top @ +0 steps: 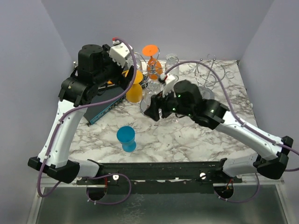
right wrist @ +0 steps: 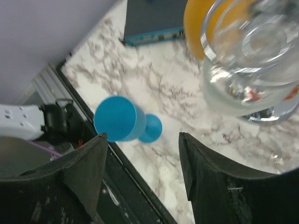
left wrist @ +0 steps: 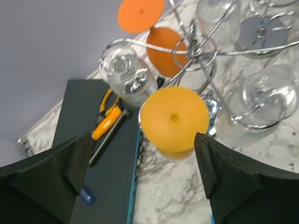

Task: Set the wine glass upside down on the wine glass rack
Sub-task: Pick up the wine glass at the center of the board, then turn the wine glass upside down at the wine rack.

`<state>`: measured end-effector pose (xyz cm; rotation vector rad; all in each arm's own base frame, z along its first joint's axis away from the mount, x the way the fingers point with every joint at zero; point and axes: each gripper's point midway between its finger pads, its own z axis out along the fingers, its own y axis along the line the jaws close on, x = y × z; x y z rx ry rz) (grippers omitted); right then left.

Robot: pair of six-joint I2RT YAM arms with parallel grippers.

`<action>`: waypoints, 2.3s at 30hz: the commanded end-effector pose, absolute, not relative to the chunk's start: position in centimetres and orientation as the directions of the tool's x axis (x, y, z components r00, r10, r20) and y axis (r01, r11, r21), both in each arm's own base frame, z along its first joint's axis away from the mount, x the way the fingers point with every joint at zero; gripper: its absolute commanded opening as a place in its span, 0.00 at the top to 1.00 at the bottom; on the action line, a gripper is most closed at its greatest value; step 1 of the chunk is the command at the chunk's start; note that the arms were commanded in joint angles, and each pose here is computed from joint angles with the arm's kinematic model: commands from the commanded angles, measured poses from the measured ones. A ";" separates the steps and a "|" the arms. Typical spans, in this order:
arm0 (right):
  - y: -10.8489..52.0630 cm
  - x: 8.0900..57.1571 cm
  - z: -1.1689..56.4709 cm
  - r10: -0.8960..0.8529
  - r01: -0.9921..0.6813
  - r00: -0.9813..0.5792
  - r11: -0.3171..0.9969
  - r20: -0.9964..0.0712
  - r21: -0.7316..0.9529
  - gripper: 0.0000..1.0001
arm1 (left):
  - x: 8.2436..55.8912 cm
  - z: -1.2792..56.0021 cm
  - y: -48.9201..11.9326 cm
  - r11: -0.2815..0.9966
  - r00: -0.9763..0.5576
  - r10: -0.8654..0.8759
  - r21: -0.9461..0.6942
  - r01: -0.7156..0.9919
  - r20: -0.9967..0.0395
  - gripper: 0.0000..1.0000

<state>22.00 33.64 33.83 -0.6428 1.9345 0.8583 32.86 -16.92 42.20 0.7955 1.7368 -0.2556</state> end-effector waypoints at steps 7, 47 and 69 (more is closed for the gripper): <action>38.5 18.4 22.3 -0.291 -0.701 -0.548 0.671 -0.784 0.241 0.33 | 30.5 38.7 -12.4 0.779 -0.157 0.465 0.318 0.541 -0.871 0.01; 29.1 19.3 41.3 0.153 -0.705 -0.078 0.690 -0.985 0.163 0.99 | 24.9 42.9 -16.3 0.678 -0.113 0.290 0.121 0.725 -0.950 0.01; 26.5 19.3 49.1 0.293 -0.697 0.162 0.710 -0.942 0.100 1.00 | 24.1 42.9 -19.7 0.558 -0.200 0.217 -0.046 0.828 -0.956 0.03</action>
